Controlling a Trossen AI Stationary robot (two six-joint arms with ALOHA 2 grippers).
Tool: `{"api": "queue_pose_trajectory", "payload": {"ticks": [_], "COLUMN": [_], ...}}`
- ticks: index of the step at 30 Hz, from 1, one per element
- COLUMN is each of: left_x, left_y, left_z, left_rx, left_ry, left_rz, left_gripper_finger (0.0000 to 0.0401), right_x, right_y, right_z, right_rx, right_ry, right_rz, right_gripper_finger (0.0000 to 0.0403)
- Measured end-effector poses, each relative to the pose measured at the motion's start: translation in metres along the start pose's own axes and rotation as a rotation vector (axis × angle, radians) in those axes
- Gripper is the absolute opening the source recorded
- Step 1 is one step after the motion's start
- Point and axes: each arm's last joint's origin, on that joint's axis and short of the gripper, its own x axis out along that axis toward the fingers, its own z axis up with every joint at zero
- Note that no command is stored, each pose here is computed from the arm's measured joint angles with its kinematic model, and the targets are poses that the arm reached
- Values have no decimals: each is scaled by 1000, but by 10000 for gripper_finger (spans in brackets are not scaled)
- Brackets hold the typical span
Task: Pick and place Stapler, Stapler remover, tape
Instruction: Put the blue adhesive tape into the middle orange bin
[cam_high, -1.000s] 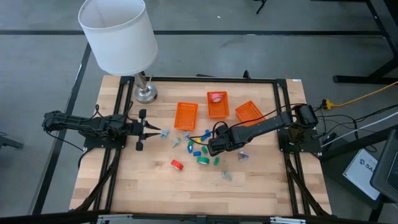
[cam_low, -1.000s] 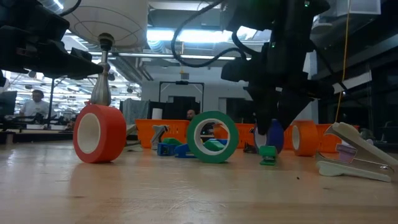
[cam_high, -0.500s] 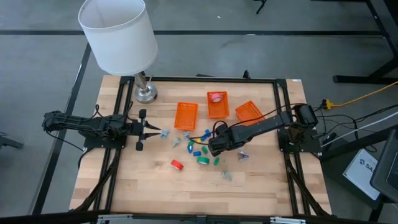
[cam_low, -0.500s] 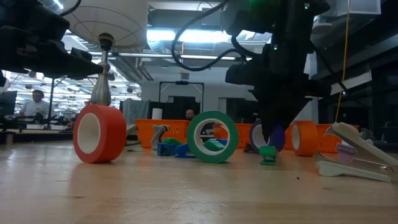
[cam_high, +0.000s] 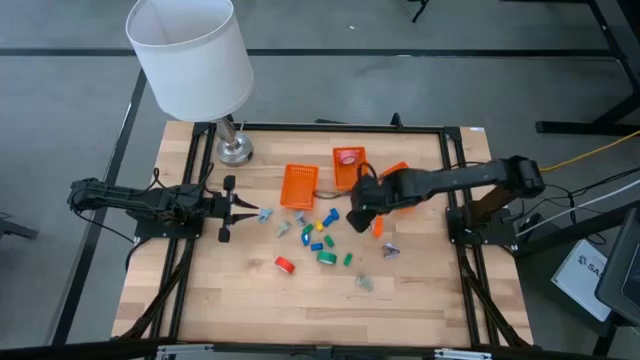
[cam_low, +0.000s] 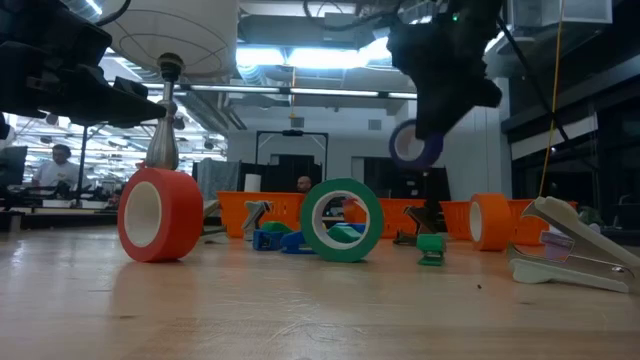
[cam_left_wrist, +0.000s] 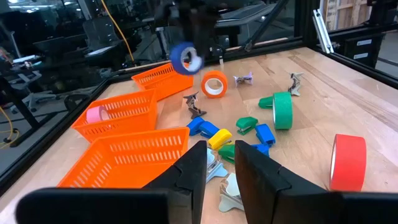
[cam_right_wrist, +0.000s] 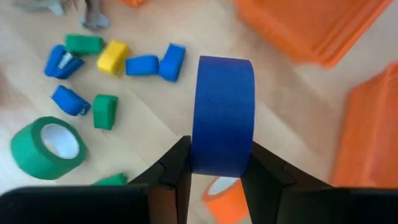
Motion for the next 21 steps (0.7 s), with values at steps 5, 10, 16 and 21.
{"api": "queue_pose_trajectory", "payload": {"ticks": [5, 10, 16, 21], "left_x": [0, 0, 0, 0], "left_y": [0, 0, 0, 0], "left_z": [0, 0, 0, 0], "left_rx": [0, 0, 0, 0], "left_ry": [0, 0, 0, 0], "left_rz": [0, 0, 0, 0], "left_gripper_finger": [78, 78, 79, 78], "right_x": [-10, -6, -1, 1], "right_y": [-23, -41, -61, -74], "right_z": [19, 37, 56, 67], "right_rx": [-125, -314, -506, -665], "right_ry": [-39, -64, -95, -116], "right_rz": [14, -11, -44, -73], "right_gripper_finger": [111, 109, 112, 111]}}
